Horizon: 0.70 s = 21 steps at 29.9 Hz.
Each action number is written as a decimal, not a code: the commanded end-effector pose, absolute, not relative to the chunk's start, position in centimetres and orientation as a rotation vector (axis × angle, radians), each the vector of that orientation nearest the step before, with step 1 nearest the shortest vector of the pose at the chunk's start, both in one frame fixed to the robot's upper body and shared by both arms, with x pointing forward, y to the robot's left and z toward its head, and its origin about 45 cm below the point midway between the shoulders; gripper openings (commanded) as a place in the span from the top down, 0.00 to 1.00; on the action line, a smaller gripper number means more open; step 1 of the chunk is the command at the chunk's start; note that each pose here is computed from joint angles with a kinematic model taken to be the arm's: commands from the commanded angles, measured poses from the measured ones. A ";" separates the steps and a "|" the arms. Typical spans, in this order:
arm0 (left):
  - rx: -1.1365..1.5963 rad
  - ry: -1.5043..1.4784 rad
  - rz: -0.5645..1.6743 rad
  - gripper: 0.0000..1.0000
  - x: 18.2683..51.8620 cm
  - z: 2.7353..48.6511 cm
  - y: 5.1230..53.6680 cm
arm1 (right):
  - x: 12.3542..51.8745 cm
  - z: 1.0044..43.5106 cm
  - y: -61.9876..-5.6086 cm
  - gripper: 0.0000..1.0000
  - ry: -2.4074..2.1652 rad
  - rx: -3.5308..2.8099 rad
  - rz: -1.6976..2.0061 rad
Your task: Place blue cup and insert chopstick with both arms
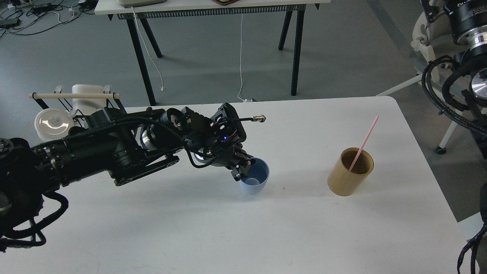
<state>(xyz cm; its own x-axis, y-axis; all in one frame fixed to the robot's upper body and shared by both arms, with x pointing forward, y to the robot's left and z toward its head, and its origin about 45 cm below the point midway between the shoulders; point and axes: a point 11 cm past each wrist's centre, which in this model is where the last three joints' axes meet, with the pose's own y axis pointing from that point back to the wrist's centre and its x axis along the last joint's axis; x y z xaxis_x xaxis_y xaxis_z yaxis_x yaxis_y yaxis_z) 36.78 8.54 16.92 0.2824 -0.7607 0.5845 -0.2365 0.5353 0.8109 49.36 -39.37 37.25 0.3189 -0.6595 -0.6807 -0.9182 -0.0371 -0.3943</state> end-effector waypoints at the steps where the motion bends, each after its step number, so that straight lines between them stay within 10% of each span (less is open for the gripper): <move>1: 0.988 -1.273 -0.443 0.95 36.7 16.8 8.4 | 49.3 37.1 -39.5 0.01 1.418 -1.770 0.401; 21: 0.979 -1.258 -0.264 0.58 39.5 20.1 10.2 | 48.6 36.5 -41.0 0.01 1.459 -1.775 0.388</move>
<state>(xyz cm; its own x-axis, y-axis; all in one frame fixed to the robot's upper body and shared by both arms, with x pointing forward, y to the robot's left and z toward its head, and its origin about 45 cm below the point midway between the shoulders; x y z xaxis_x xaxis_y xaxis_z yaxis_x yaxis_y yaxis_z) 38.07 9.45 18.03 0.3246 -0.7095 0.6255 -0.2771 0.5610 0.7801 48.98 -40.17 36.78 0.3040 -0.6727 -0.6745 -0.9227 -0.0319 -0.3841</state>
